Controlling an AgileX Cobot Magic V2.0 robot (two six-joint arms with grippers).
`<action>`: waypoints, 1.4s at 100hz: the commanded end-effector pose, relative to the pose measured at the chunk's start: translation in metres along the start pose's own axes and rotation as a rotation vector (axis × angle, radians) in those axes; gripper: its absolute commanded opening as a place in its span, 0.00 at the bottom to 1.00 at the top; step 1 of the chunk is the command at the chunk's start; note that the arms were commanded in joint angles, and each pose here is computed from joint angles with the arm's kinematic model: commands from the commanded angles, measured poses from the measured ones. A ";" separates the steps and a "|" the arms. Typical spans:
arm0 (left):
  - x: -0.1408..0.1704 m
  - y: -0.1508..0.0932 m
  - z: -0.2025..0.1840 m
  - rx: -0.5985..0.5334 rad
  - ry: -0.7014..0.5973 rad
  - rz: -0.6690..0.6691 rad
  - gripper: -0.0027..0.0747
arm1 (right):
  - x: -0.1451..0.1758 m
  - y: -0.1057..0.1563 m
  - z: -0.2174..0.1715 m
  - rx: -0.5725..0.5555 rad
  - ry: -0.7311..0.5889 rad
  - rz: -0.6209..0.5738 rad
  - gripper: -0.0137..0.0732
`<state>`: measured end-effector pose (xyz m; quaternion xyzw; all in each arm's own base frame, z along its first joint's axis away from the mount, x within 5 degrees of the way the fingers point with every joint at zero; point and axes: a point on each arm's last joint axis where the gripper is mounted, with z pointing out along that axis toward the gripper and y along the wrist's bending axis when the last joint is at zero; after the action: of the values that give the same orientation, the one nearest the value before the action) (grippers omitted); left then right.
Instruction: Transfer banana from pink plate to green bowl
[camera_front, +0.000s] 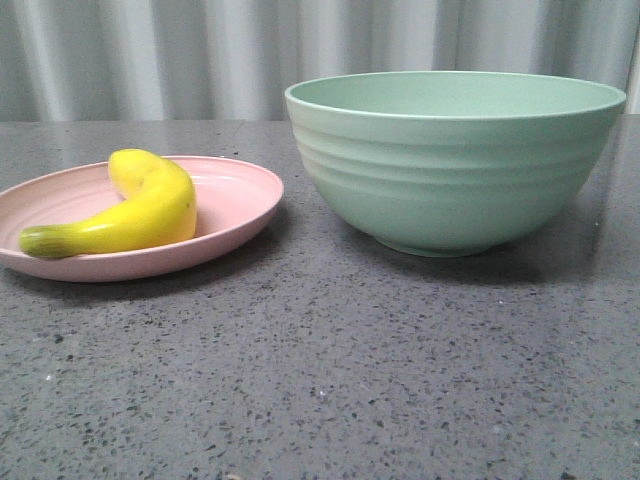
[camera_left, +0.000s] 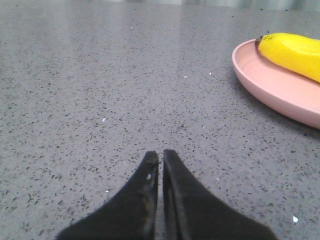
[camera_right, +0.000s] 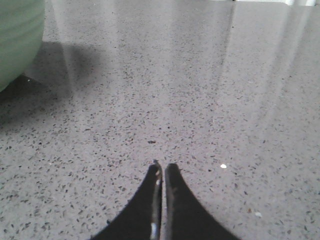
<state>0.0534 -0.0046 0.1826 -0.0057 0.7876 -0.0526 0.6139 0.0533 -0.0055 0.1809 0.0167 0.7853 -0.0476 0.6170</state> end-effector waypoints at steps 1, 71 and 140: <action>-0.002 0.000 -0.001 0.004 -0.072 -0.014 0.01 | 0.005 0.000 0.001 0.008 -0.018 -0.004 0.09; -0.002 0.000 -0.001 0.004 -0.072 -0.014 0.01 | 0.005 0.000 0.001 0.008 -0.018 -0.004 0.09; -0.004 0.000 -0.001 0.006 -0.093 -0.016 0.01 | 0.002 0.000 0.001 0.009 -0.047 -0.006 0.09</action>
<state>0.0534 -0.0046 0.1826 -0.0057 0.7876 -0.0526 0.6139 0.0533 -0.0055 0.1808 0.0167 0.7856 -0.0476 0.6167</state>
